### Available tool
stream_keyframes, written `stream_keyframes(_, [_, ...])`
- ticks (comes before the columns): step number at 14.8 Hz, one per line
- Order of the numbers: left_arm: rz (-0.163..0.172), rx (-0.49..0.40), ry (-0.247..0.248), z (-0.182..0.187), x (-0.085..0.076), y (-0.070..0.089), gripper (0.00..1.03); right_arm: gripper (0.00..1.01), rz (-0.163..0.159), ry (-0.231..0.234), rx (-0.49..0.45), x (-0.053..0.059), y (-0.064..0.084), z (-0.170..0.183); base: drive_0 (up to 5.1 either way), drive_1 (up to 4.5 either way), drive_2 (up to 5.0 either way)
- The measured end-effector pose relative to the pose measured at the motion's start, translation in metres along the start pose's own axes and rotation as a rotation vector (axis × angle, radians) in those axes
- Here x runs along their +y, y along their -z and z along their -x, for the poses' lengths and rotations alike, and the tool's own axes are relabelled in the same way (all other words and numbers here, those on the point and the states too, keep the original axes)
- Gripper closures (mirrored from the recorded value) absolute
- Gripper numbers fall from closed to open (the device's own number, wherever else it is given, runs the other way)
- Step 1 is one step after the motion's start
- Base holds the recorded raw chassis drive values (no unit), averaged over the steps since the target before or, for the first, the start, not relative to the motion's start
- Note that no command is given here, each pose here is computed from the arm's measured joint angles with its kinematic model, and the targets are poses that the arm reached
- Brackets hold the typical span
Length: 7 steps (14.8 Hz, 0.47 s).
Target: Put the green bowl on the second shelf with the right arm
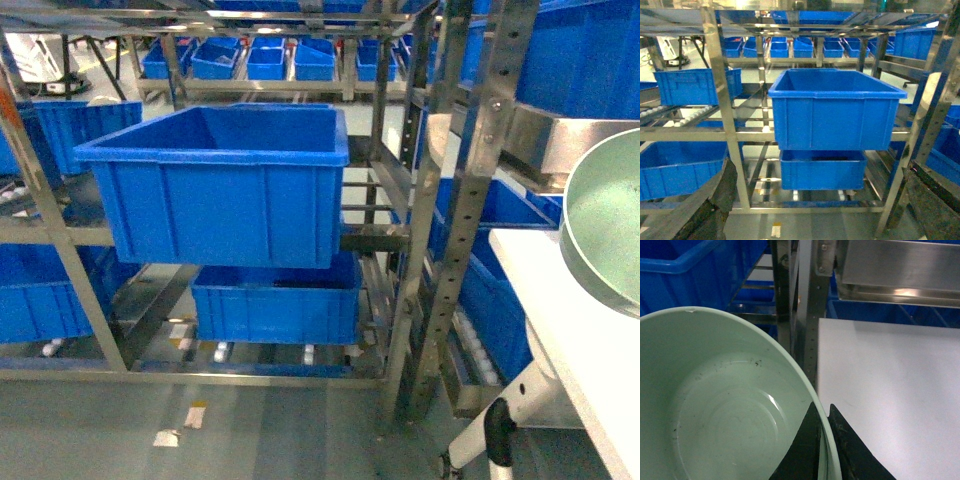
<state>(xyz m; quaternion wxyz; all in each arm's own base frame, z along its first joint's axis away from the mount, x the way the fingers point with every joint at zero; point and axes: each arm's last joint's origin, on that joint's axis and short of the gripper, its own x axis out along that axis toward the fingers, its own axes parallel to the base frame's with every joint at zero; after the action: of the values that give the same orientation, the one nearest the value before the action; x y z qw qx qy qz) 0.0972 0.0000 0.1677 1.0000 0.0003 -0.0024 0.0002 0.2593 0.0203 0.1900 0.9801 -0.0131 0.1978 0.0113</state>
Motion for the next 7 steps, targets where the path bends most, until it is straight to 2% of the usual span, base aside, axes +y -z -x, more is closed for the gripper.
stream_keyframes(7, [0.0,0.002,0.0,0.0,0.0,0.0002,0.05,0.98,0.0,-0.001,0.002,0.0,0.0003,-0.0001,-5.0,2.42,2.4])
